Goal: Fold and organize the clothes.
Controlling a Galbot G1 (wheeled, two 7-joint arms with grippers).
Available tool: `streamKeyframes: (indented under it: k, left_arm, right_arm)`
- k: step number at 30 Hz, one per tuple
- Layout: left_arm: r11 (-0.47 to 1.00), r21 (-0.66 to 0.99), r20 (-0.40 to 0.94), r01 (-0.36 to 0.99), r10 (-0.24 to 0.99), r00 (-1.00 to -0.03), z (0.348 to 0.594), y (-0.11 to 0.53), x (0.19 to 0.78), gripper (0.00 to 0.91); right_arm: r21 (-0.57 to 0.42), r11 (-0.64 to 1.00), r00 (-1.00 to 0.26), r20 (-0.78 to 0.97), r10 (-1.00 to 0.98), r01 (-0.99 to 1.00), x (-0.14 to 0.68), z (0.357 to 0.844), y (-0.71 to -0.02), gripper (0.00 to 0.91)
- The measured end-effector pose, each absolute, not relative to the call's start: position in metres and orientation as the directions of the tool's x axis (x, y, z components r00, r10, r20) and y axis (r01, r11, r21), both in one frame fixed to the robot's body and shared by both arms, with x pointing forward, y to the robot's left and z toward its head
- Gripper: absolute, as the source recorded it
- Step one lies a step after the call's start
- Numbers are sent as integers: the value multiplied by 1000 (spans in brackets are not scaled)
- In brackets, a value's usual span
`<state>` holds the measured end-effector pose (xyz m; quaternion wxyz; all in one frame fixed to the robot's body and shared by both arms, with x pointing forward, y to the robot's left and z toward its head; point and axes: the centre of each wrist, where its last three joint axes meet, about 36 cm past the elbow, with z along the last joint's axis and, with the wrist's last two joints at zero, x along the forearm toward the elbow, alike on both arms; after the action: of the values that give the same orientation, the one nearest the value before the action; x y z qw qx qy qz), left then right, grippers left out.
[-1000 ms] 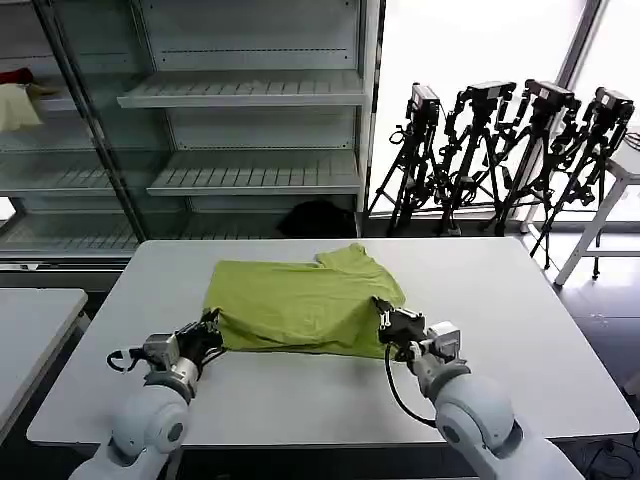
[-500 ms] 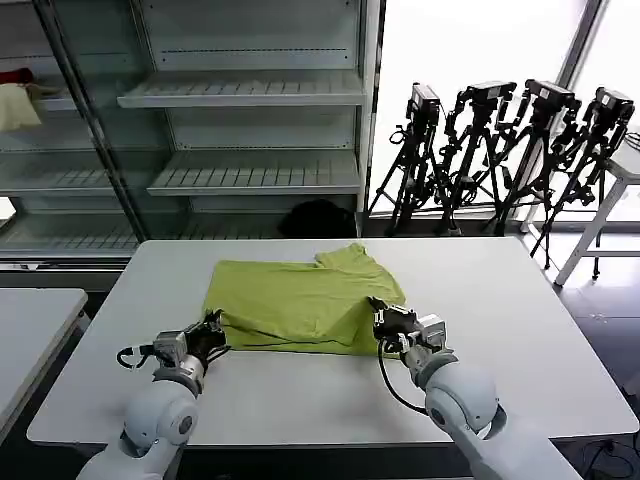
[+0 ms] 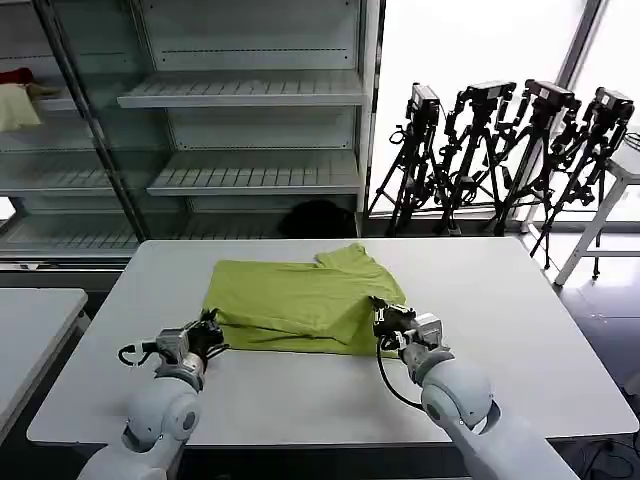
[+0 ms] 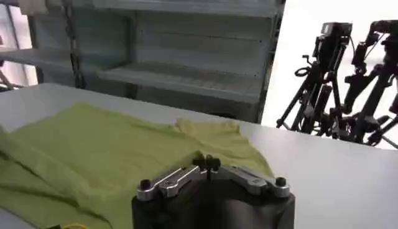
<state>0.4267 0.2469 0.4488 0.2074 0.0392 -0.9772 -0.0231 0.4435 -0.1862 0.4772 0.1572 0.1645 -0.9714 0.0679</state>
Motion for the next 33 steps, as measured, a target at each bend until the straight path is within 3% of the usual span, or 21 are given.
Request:
streamKeyframes:
  k: [14,33]
  left_arm:
    - [994,91,384,-68,-98,-918,461,259,408,907]
    - [1000,-17,454,20,26,-891,455,286,381,907]
  right_arm:
    - [-65,933,-889,334,-314,-354,419,486,-201,907]
    - [92,954,-843,448,-297,-287,368,469,-248,907]
